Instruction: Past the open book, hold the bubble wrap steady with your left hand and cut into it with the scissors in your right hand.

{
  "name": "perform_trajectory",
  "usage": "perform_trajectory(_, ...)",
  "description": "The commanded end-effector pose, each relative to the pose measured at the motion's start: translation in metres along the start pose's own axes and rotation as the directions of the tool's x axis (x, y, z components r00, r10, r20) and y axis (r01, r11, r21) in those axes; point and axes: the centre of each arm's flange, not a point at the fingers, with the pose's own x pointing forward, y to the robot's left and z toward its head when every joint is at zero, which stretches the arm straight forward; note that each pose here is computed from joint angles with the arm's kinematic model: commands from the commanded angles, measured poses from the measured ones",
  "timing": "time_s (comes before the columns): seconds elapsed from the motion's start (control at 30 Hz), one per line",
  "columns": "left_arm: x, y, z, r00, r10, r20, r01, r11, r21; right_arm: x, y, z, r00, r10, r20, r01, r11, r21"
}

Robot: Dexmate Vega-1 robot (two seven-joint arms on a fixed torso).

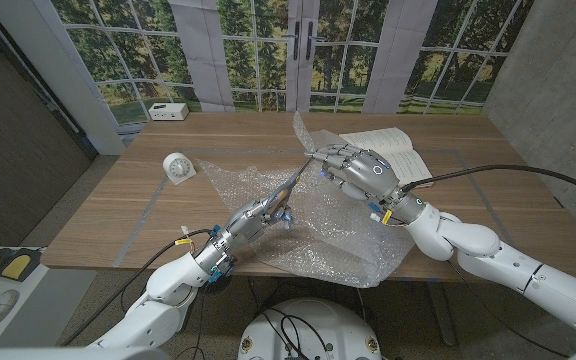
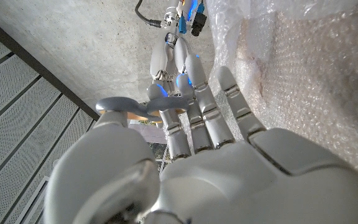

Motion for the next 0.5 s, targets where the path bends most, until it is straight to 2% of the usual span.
perform_trajectory(0.03, -0.0042, -0.0044, -0.0044, 1.0, -0.006, -0.016, 0.006, 1.0, 0.006, -0.0023, -0.0066, 0.0007, 1.0, -0.012, -0.009, 0.012, 1.0, -0.008)
perform_trajectory(0.5, -0.0083, -0.0083, -0.0042, 1.0, -0.007, -0.026, 0.008, 1.0, 0.019, -0.0031, -0.0129, 0.0062, 1.0, -0.028, -0.007, 0.028, 1.0, -0.007)
